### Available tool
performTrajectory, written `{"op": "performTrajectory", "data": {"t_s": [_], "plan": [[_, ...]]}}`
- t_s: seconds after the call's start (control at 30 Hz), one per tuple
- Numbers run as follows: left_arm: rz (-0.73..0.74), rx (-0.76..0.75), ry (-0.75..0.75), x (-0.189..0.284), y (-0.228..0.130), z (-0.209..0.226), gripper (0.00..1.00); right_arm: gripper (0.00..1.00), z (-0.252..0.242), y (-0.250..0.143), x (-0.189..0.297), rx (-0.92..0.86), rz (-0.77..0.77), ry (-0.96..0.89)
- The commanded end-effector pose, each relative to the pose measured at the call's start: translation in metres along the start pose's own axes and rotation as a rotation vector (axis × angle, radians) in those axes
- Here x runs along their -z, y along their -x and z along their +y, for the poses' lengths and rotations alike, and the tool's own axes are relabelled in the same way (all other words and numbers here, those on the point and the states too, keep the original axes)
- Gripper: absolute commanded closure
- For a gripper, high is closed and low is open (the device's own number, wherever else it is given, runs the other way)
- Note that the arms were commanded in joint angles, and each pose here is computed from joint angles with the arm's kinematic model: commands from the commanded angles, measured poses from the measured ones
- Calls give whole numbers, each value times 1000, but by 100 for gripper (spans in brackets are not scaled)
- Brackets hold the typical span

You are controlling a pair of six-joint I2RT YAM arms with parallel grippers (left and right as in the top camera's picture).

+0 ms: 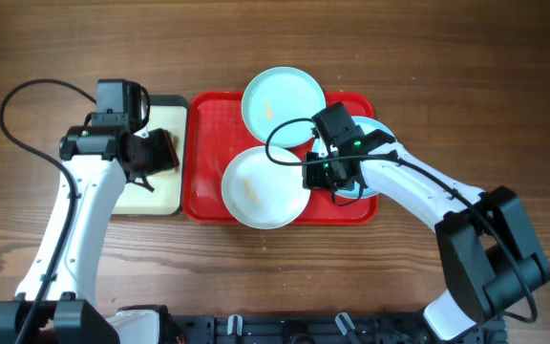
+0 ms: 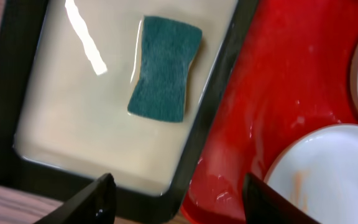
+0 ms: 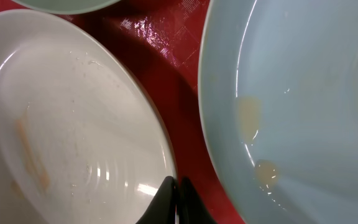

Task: Clean dirty plates on tray and stack at the side
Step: 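Grasp the green sponge with the left gripper and lift it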

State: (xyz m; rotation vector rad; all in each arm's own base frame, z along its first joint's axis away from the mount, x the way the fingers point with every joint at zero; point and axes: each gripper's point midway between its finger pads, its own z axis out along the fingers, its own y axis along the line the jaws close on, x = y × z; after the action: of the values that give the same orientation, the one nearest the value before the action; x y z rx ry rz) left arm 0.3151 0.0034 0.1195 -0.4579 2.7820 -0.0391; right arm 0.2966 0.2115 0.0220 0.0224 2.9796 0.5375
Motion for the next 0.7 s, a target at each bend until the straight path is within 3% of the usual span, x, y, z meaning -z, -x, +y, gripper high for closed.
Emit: {"op": "performTrajectory", "data": {"t_s": [0.0, 0.23, 0.37, 0.47, 0.67], "plan": [[-27, -20, 12, -8, 7, 4, 52, 96, -3, 2, -4, 34, -8, -27], [-1, -8, -15, -35, 17, 11, 54, 96, -3, 2, -4, 34, -7, -28], [6, -23, -10, -60, 25, 13, 65, 96, -3, 2, -4, 34, -7, -28], [7, -72, -24, -72, 29, 10, 58, 96, -3, 2, -4, 34, -7, -28], [16, -127, -31, -87, 30, 8, 57, 95, -4, 2, -4, 34, -5, -29]]}}
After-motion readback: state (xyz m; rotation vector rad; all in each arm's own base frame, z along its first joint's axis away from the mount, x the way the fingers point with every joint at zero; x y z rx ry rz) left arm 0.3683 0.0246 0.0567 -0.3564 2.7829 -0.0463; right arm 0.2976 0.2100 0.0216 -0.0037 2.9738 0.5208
